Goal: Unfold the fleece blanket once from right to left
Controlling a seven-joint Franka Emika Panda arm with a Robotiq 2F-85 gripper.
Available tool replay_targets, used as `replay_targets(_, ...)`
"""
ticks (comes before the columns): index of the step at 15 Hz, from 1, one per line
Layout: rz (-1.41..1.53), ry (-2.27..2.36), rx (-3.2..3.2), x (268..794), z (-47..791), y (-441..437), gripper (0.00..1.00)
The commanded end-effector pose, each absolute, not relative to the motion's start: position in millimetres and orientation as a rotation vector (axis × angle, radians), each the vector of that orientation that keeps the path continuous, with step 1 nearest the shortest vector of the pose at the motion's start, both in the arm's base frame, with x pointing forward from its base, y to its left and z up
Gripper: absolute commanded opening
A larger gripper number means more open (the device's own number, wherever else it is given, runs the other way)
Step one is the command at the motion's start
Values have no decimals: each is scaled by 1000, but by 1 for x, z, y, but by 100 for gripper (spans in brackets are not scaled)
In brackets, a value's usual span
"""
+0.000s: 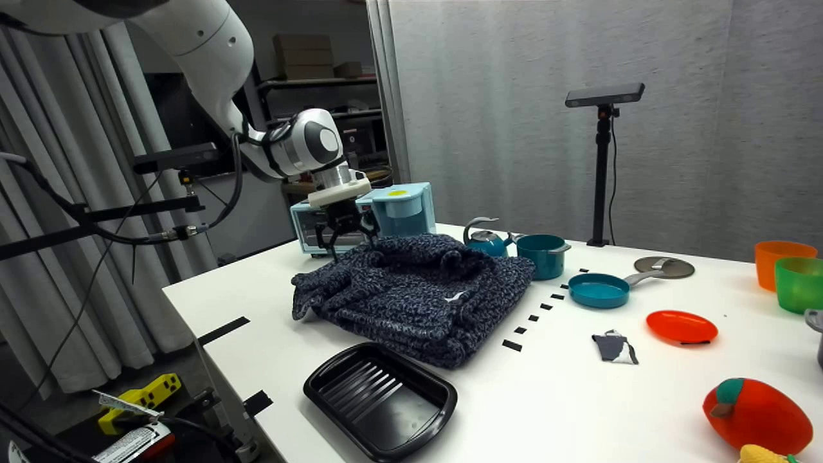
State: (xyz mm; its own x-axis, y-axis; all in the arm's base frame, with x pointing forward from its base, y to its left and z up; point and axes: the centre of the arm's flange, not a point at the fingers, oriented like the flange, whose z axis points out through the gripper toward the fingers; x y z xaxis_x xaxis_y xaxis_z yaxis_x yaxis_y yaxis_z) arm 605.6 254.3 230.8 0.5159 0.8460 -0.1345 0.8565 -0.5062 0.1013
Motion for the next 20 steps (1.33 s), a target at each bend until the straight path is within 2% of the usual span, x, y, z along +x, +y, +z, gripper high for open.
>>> replay_targets(1,-88,1429,2613,616,221,238,100)
replay_targets(2,-95,1422,2616,617,218,234,100)
replay_targets(3,-102,1414,2624,619,216,230,75)
replay_targets(5,-109,1395,2641,624,213,222,66)
replay_targets(13,-13,1147,2686,648,233,159,4)
replay_targets(15,24,1020,2693,654,243,131,0)
replay_targets(20,41,634,2713,657,257,56,1)
